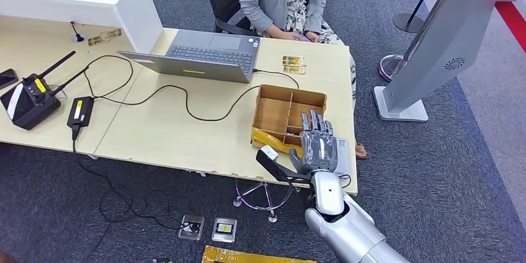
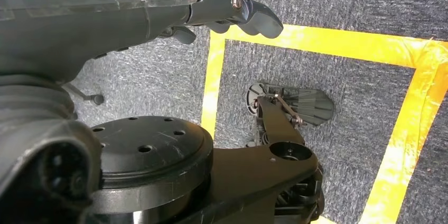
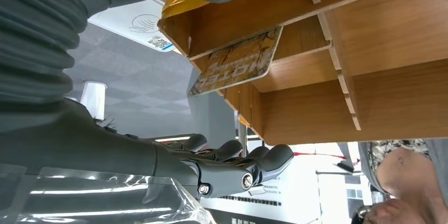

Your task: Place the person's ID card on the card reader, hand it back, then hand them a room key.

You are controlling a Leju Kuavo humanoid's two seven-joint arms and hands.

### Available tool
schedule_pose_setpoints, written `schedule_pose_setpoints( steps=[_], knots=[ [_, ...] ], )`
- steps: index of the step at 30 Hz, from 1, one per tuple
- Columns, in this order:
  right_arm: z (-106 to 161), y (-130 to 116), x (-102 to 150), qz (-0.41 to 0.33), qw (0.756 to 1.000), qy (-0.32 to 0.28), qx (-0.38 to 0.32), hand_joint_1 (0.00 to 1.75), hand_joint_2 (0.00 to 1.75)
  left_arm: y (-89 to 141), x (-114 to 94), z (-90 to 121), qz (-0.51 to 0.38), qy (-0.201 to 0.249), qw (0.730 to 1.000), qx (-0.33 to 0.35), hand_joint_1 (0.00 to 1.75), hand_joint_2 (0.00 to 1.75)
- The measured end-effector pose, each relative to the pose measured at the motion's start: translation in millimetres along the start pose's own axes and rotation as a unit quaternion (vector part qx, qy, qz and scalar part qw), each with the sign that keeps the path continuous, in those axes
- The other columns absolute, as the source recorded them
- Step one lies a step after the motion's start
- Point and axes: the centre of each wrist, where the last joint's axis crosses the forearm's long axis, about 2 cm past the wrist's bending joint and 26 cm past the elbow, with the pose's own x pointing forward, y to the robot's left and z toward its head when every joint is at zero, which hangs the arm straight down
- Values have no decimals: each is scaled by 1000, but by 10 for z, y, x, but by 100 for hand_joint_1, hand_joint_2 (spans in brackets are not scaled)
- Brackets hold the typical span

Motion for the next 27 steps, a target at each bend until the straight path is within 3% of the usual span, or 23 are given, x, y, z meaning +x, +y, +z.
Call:
schedule_pose_setpoints(
  steps=[7, 11, 27],
  knots=[
    [-4, 53, -30, 4, 1000, 6, 9, 0, 175, 1, -1, 0, 0, 0, 1000, -2, 0, 0],
    [-2, 86, -40, 4, 1000, 8, 14, 175, 175, 0, -1, 0, -1, 0, 1000, -3, 0, 0],
    [-22, 146, -69, -13, 1000, 5, 24, 175, 175, -1, -2, 0, -3, -1, 1000, -6, 0, 0]
  ],
)
